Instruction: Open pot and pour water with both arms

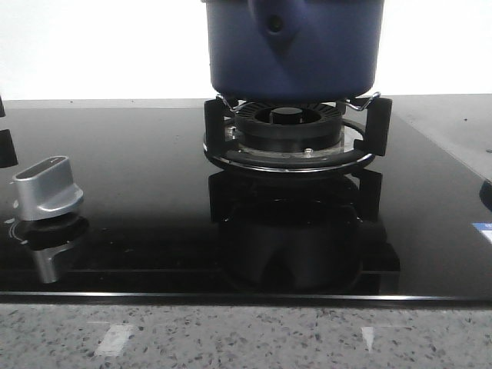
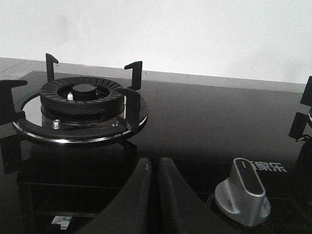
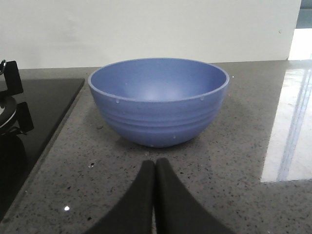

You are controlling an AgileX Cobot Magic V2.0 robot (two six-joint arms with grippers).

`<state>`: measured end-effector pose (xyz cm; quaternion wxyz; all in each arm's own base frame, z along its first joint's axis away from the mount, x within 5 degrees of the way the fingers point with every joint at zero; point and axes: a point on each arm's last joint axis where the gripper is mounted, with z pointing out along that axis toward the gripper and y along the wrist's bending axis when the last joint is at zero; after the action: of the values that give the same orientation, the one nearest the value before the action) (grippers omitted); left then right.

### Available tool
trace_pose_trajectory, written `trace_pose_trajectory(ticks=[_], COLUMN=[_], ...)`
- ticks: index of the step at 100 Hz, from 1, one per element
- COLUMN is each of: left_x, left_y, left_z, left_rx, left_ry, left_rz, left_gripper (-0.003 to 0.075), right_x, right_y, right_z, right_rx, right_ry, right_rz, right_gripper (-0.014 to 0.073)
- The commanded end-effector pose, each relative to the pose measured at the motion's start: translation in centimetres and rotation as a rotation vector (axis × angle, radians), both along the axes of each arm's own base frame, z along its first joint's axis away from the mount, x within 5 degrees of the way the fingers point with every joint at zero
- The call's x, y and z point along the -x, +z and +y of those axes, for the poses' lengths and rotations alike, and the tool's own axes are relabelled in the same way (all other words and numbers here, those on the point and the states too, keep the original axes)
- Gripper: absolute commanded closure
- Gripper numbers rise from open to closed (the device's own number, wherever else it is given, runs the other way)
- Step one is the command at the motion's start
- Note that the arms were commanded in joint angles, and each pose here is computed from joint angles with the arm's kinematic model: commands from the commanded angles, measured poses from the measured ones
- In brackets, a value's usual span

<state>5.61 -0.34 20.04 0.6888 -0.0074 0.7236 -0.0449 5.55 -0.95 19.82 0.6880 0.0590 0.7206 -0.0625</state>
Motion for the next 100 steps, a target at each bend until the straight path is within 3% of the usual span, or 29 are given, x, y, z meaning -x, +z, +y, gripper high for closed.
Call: trace_pose_trajectory(ticks=[1,31,48,63,79,100], left_x=[0.1,0.1,0.1,0.1,0.1,0.1], left_y=[-0.2,-0.2,-0.2,0.0,0.1,0.2], left_z=[0.0,0.0,0.0,0.0,0.0,0.0], left_rx=[0.025,0.025,0.036,0.149,0.284,0.379], left_ry=[-0.003,-0.003,-0.004,-0.006,-0.009,-0.01], left_rz=[-0.073,-0.073,-0.073,-0.09,-0.089,-0.092], left_gripper=[0.0741,0.0741,0.0741,0.074,0.0741,0.0741], right_x=[0.1,0.1,0.1,0.1,0.2,0.2], right_y=[-0.1,0.0,0.6,1.0,1.0,1.0], right_z=[0.0,0.0,0.0,-0.1,-0.1,-0.2], right_rx=[0.023,0.024,-0.03,-0.04,-0.14,-0.234], right_ry=[-0.001,-0.001,-0.003,-0.005,-0.007,-0.009], right_rz=[-0.069,-0.077,-0.154,-0.195,-0.221,-0.238], right_gripper=[0.0651,0.0651,0.0651,0.0651,0.0651,0.0651])
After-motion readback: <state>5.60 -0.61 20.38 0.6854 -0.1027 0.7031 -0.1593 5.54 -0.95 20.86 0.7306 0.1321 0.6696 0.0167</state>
